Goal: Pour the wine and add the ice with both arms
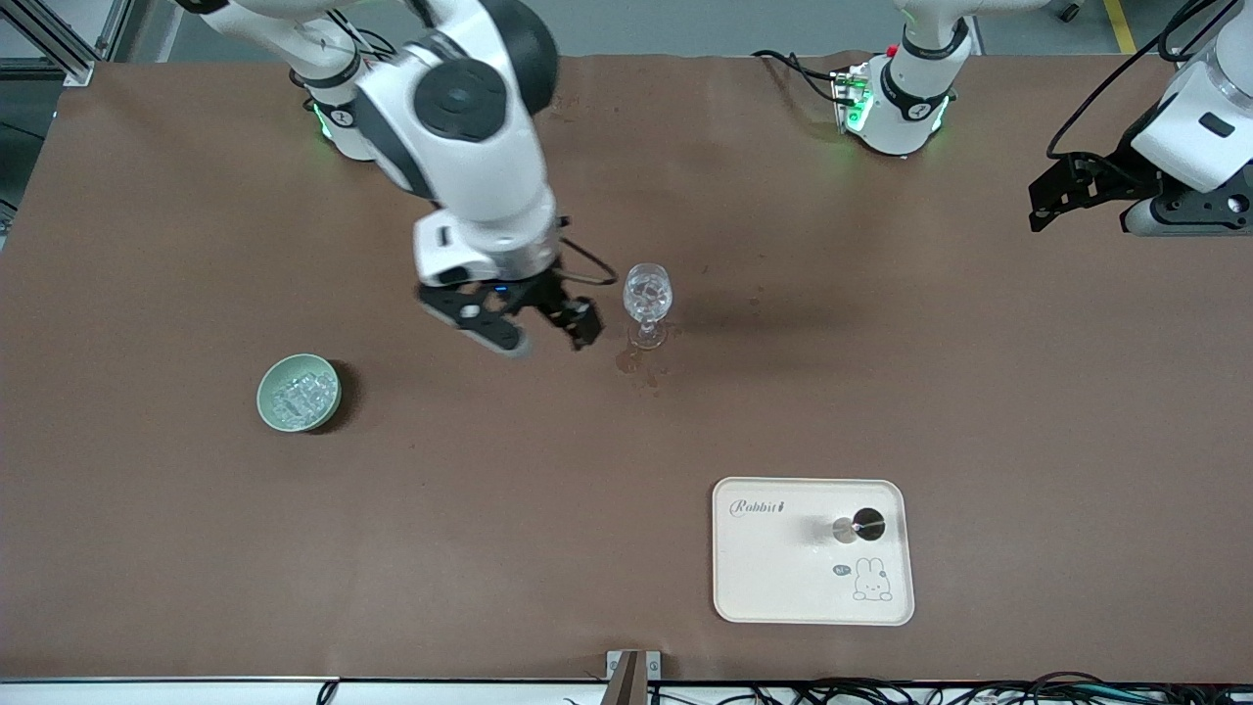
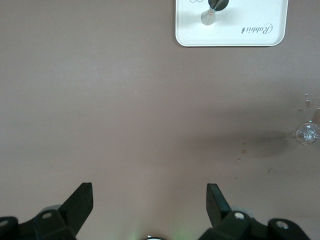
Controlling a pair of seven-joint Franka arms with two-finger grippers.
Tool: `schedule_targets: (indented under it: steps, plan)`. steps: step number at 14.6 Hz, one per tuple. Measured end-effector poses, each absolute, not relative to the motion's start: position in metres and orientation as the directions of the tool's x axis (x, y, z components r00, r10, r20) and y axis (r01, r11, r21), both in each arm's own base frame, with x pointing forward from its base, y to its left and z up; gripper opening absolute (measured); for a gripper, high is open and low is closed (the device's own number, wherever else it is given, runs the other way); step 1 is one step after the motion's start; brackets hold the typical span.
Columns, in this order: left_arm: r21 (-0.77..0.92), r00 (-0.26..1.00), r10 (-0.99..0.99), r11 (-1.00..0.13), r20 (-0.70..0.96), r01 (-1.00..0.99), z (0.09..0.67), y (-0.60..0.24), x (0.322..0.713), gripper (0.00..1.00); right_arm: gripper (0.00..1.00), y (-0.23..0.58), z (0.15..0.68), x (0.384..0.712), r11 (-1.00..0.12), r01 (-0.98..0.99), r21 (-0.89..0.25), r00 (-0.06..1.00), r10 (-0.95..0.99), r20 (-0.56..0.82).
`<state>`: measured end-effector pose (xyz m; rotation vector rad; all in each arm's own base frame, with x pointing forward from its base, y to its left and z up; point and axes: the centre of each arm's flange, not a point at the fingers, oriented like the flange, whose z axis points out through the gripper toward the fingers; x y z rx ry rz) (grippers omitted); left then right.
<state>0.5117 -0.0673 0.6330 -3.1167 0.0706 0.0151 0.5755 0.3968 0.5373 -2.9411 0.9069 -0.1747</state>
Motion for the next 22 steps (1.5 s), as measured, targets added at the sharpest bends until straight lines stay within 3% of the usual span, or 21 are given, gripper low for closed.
schedule_targets:
  steps: [4, 9, 16, 22]
  plan:
    - [-0.024, 0.999, -0.045, -0.999, -0.010, -0.045, 0.633, -0.067, 0.512, 1.00, 1.00, 0.290, 0.584, 0.608, -0.839, -0.541, -0.054, 0.827, -0.542, 0.148]
    - [-0.023, 0.999, -0.041, -0.999, -0.007, -0.041, 0.634, -0.067, 0.512, 1.00, 1.00, 0.165, 0.631, 0.623, -0.879, -0.477, -0.007, 0.861, -0.469, 0.198]
    - [-0.023, 1.000, -0.006, -1.000, 0.004, -0.006, 0.626, -0.084, 0.519, 1.00, 1.00, 0.064, 0.650, 0.611, -0.944, -0.327, 0.042, 0.941, -0.320, 0.111]
    - [-0.033, 1.000, 0.005, -0.999, 0.010, 0.006, 0.627, -0.085, 0.520, 1.00, 1.00, -0.004, 0.655, 0.575, -0.981, -0.181, 0.070, 0.982, -0.176, 0.066]
